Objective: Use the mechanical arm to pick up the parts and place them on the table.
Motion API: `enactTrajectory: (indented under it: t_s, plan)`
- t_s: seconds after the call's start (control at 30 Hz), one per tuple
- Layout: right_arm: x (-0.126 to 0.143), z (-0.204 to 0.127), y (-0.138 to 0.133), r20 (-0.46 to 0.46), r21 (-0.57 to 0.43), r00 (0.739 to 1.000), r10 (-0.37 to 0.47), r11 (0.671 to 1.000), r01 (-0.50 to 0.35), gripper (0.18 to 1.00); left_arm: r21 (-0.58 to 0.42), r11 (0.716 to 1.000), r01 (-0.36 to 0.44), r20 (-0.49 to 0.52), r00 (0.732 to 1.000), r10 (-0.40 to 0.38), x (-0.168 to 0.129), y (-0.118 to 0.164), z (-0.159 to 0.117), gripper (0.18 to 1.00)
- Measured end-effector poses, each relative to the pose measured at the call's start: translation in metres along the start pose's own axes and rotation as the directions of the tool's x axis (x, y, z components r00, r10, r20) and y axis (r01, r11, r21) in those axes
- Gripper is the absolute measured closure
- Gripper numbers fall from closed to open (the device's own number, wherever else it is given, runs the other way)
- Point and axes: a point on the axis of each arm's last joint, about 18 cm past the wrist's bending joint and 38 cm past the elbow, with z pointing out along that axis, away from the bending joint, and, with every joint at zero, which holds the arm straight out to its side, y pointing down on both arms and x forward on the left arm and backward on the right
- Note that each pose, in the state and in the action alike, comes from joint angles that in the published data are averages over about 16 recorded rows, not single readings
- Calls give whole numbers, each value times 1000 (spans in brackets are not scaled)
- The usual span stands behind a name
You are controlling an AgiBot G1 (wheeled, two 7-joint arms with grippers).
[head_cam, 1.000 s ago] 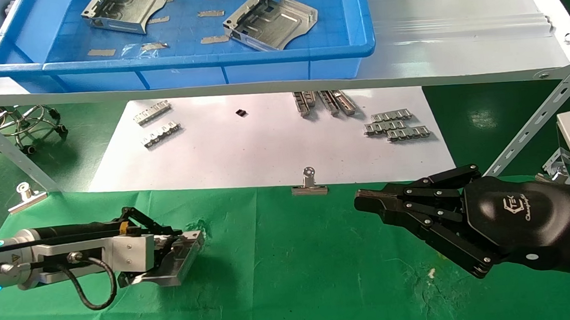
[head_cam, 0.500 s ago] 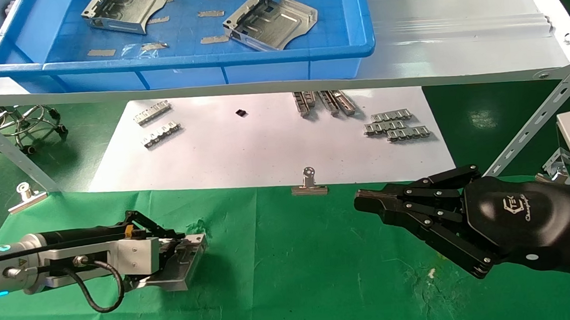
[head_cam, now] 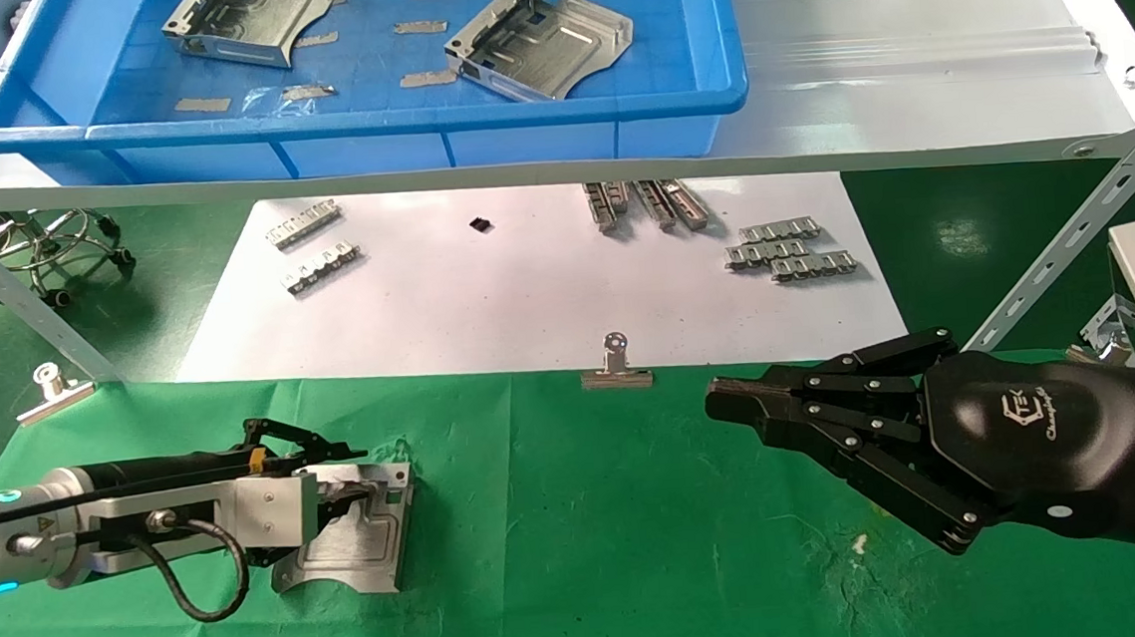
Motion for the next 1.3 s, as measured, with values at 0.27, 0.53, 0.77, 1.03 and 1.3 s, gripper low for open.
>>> enactTrajectory:
  t_s: [0.27, 0.53, 0.77, 1.03, 1.3]
  plan:
    - [0, 0, 0, 0, 0, 1000, 0, 1000, 0, 987, 58, 998, 35, 6, 999, -35, -7, -10, -12, 711]
    - [0, 0, 0, 0, 0, 1000, 0, 1000, 0, 987, 205, 969, 136, -3, 990, -139, -14, -30, -32, 514]
    - [0, 0, 0, 0, 0, 1000, 0, 1000, 0, 987, 363, 891, 272, -39, 960, -277, -18, -44, -50, 369]
    - [0, 0, 0, 0, 0, 1000, 0, 1000, 0, 987, 520, 753, 402, -79, 901, -426, -29, -49, -70, 253]
    - [0, 0, 0, 0, 0, 1000, 0, 1000, 0, 981, 643, 611, 461, -99, 842, -531, -45, -50, -90, 195]
